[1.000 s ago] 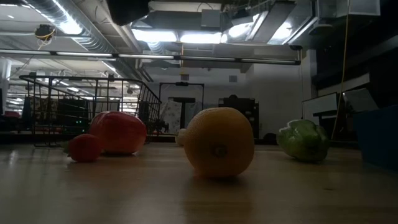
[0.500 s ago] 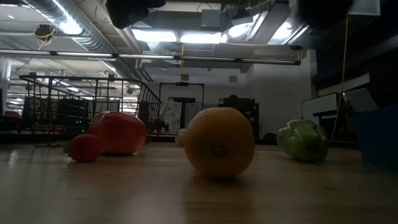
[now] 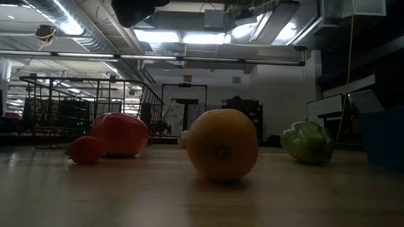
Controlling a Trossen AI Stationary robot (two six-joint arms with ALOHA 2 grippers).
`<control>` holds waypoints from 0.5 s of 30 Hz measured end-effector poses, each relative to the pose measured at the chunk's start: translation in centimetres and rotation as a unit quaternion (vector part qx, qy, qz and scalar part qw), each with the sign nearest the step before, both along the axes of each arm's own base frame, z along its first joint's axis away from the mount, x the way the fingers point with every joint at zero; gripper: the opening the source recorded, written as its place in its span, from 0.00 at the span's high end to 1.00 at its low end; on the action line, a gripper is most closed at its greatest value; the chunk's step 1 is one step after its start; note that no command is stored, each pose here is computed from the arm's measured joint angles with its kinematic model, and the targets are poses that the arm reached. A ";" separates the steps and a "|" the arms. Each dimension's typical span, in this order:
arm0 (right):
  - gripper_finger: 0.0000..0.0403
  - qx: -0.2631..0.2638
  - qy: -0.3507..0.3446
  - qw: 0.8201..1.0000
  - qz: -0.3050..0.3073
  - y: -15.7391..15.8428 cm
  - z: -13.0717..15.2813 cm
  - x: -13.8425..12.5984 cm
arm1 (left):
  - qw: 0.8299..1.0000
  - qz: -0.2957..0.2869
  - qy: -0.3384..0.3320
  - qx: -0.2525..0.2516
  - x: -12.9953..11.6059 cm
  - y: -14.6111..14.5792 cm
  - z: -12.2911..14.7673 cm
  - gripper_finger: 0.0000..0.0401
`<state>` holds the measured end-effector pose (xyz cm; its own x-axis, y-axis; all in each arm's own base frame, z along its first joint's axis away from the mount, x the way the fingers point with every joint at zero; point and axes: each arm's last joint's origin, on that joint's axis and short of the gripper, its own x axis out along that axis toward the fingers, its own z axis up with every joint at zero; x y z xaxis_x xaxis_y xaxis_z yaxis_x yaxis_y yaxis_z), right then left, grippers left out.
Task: Sort produce into baskets
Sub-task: Put the violet plum into the blue bin
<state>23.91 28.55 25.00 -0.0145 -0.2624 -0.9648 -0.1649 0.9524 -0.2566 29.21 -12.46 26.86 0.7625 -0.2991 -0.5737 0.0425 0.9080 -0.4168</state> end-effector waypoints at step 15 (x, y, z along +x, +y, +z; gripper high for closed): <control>0.35 -0.001 0.039 0.999 -0.001 1.4 -2.7 -2.8 | 1.000 -0.017 -0.007 0.022 0.0 0.0 0.0 0.21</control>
